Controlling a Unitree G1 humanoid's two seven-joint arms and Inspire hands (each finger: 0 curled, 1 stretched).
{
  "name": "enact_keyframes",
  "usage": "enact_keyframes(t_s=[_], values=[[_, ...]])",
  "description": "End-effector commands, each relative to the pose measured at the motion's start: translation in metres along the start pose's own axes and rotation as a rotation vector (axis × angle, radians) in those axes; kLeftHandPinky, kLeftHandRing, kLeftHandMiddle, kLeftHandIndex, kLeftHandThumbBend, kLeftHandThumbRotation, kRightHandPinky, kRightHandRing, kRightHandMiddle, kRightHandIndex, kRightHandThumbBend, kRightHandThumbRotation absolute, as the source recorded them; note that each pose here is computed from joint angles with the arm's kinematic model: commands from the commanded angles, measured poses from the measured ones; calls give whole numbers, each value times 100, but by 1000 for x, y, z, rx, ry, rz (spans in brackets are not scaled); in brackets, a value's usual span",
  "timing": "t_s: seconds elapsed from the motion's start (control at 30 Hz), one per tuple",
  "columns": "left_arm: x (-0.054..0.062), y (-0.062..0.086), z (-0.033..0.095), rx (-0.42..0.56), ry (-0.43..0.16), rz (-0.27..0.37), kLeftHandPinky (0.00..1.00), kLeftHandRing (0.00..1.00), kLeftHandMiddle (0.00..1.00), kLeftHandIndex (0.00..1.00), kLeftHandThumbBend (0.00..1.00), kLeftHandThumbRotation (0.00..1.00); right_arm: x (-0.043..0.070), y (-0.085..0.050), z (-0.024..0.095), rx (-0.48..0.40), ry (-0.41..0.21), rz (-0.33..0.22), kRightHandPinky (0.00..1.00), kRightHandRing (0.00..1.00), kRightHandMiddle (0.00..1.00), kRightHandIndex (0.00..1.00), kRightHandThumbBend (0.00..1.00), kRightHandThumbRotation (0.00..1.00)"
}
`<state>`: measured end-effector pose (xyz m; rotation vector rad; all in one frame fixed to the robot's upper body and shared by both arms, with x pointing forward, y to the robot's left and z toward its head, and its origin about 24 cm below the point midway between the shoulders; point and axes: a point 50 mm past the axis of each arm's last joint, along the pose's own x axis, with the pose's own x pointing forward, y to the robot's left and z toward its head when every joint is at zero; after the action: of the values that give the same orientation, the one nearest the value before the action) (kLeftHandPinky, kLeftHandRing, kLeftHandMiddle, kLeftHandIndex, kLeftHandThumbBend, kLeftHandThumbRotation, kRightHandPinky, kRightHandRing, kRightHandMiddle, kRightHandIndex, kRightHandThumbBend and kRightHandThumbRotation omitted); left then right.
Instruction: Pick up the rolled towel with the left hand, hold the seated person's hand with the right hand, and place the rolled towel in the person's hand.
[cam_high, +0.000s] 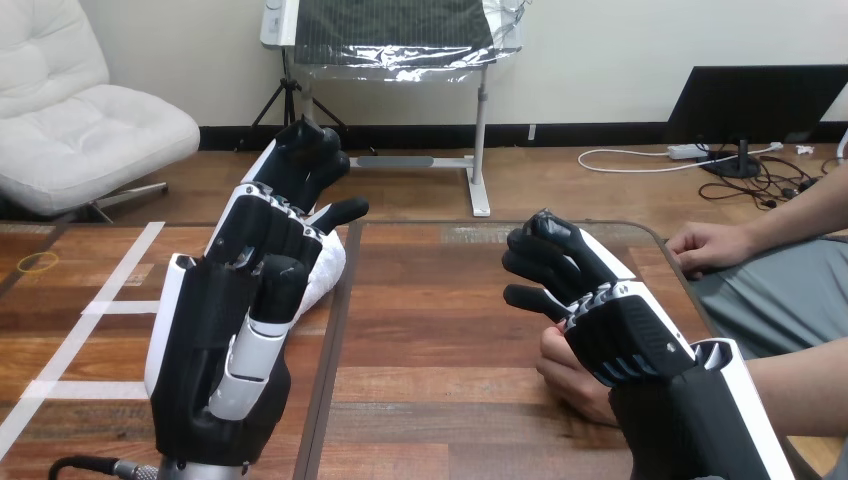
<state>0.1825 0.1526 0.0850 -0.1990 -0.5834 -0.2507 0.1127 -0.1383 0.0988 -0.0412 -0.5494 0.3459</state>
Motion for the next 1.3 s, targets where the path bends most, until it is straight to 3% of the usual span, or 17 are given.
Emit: enact_keyframes(t_s=[0.0, 0.47, 0.73, 1.0, 1.27], values=[[10, -3, 7, 3, -62, -15, 79, 90, 89, 87, 62, 69, 8, -3, 7, -7, -70, -14, 83, 88, 90, 90, 96, 100], [20, -1, -1, 69, -45, 11, 78, 89, 89, 88, 63, 69, 10, -5, 7, -16, -66, -17, 82, 88, 89, 90, 97, 100], [45, 7, -9, 225, -26, -7, 78, 90, 90, 89, 66, 70, 11, -6, 5, -12, -65, -11, 82, 88, 89, 90, 97, 100], [75, 16, -22, 364, 15, -36, 90, 96, 96, 93, 79, 75, 13, -6, 3, -10, -75, -11, 81, 88, 89, 90, 96, 100], [100, 23, -36, 467, 63, -36, 92, 98, 98, 95, 77, 66, 14, -6, 2, 12, -71, -11, 80, 88, 89, 90, 96, 100]])
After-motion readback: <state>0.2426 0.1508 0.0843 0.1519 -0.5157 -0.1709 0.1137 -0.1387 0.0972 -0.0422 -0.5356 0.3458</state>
